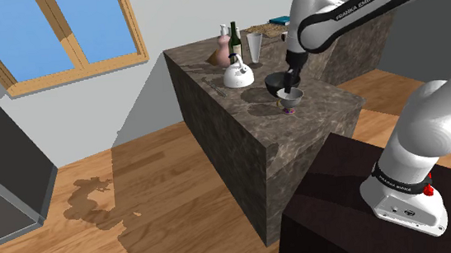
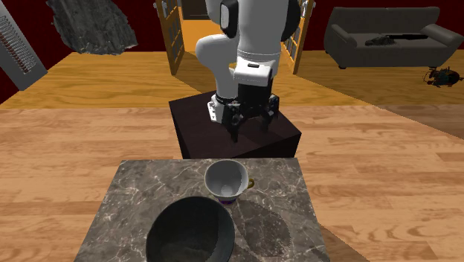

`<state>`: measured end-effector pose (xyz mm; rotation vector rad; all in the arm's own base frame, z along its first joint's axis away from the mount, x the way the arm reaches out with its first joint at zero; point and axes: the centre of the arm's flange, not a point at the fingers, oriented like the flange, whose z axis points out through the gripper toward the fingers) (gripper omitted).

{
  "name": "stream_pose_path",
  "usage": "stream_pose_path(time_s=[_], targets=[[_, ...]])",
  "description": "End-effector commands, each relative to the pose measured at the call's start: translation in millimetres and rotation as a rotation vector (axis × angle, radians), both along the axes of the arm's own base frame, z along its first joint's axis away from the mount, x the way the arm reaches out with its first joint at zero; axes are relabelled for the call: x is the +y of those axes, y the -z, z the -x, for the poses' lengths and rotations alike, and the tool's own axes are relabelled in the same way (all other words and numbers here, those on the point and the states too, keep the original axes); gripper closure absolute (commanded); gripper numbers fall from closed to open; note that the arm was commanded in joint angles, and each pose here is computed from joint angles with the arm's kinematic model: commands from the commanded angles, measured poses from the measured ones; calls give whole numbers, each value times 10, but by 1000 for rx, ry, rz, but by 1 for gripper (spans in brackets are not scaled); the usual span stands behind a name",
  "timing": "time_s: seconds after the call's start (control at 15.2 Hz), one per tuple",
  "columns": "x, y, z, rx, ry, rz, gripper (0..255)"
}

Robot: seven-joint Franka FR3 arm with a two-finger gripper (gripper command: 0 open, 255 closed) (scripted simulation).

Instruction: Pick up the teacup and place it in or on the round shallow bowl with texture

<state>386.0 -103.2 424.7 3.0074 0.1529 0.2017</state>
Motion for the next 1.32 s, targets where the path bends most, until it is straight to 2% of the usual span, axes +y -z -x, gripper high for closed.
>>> stream_pose_path(time_s=[0.0, 0.59, 1.12, 1.19, 1.25], targets=[[-116, 206, -75, -12, -26, 9, 0], [-246, 720, -200, -18, -41, 14, 0], [-246, 720, -200, -18, -41, 14, 0], [-246, 720, -200, -18, -41, 14, 255], [-246, 720, -200, -18, -41, 14, 255]])
